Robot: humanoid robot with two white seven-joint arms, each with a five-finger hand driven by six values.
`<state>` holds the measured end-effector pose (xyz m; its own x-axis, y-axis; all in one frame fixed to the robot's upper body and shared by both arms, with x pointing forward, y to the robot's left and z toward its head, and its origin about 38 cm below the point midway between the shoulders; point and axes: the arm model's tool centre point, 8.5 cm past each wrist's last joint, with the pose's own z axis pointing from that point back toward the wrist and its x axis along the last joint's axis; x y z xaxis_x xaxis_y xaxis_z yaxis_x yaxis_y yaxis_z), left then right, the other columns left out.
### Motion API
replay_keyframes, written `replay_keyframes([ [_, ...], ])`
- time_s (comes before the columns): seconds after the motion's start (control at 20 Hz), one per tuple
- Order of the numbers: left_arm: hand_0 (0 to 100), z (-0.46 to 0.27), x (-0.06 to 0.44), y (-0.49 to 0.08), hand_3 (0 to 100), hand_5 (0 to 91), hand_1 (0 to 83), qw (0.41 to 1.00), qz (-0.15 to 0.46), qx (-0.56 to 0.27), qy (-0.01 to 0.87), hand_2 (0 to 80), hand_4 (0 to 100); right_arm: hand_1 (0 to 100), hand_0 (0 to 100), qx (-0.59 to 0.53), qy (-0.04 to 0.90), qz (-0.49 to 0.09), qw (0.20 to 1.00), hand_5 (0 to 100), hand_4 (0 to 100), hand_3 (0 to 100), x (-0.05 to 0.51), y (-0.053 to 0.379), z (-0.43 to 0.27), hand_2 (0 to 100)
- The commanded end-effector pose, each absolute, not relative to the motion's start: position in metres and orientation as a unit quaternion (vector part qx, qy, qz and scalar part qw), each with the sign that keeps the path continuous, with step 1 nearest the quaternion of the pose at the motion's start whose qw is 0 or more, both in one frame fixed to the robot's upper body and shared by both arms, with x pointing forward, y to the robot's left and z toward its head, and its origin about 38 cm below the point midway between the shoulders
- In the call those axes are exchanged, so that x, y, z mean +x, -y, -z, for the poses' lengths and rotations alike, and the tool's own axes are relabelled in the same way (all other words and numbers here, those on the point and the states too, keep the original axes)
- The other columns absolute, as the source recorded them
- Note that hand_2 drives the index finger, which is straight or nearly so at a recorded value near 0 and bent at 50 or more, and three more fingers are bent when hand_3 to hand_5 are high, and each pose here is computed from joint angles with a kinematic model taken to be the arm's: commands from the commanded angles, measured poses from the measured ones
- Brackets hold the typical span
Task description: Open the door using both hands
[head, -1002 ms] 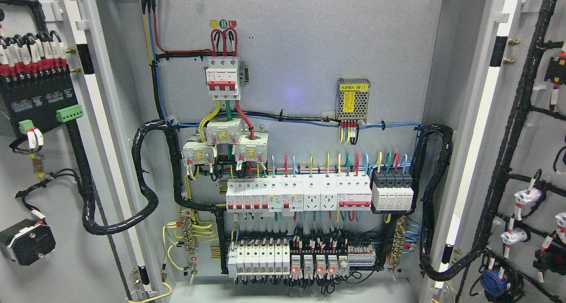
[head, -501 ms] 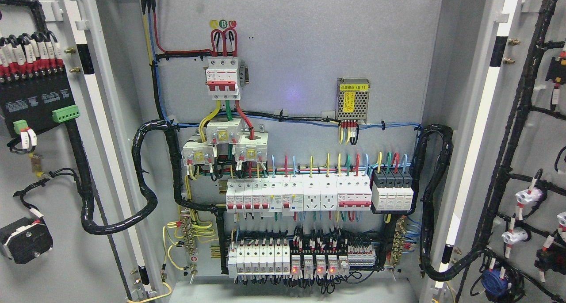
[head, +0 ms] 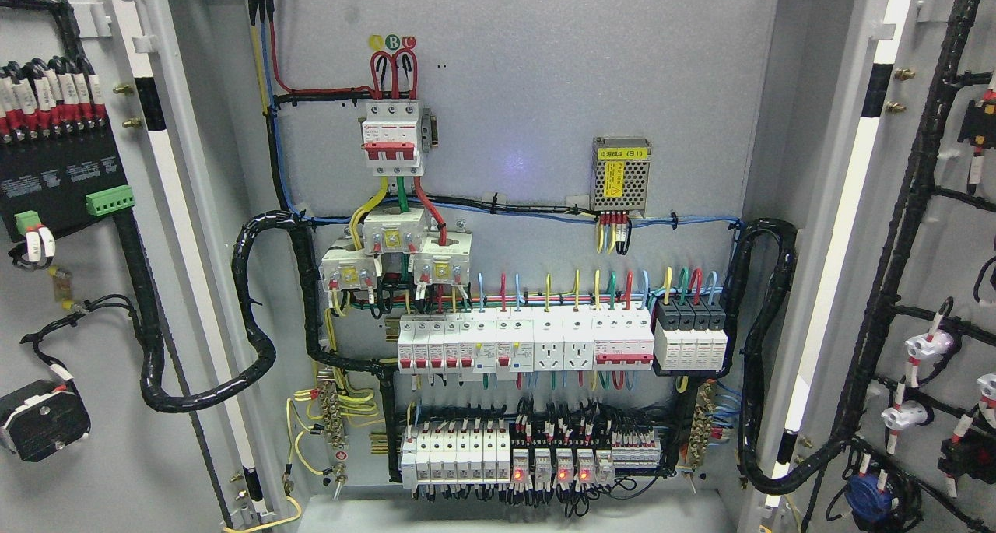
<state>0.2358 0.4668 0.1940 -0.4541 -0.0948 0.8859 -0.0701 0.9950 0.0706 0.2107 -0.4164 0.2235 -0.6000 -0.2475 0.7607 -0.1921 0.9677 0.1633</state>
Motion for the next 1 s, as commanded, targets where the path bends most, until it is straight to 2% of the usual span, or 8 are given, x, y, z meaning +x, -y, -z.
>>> replay_keyframes([
  [0.0,0,-0.193,0.236,-0.471,0,0.0,0.0,0.523,0.009,0.053,0.850,0.0,0,0,19,0.144,0.893,0.023,0.425,0,0,0,0.215,0.404,-0.226,0],
  [0.5,0,-0.189,0.235,-0.476,0,0.0,0.0,0.527,0.002,0.057,0.848,0.0,0,0,19,0.173,0.893,0.016,0.414,0,0,0,0.218,0.383,-0.221,0],
  [0.95,0,-0.201,0.235,-0.473,0,0.0,0.0,0.516,0.007,0.051,0.855,0.0,0,0,19,0.221,0.873,-0.018,0.435,0,0,0,0.230,0.359,-0.216,0],
])
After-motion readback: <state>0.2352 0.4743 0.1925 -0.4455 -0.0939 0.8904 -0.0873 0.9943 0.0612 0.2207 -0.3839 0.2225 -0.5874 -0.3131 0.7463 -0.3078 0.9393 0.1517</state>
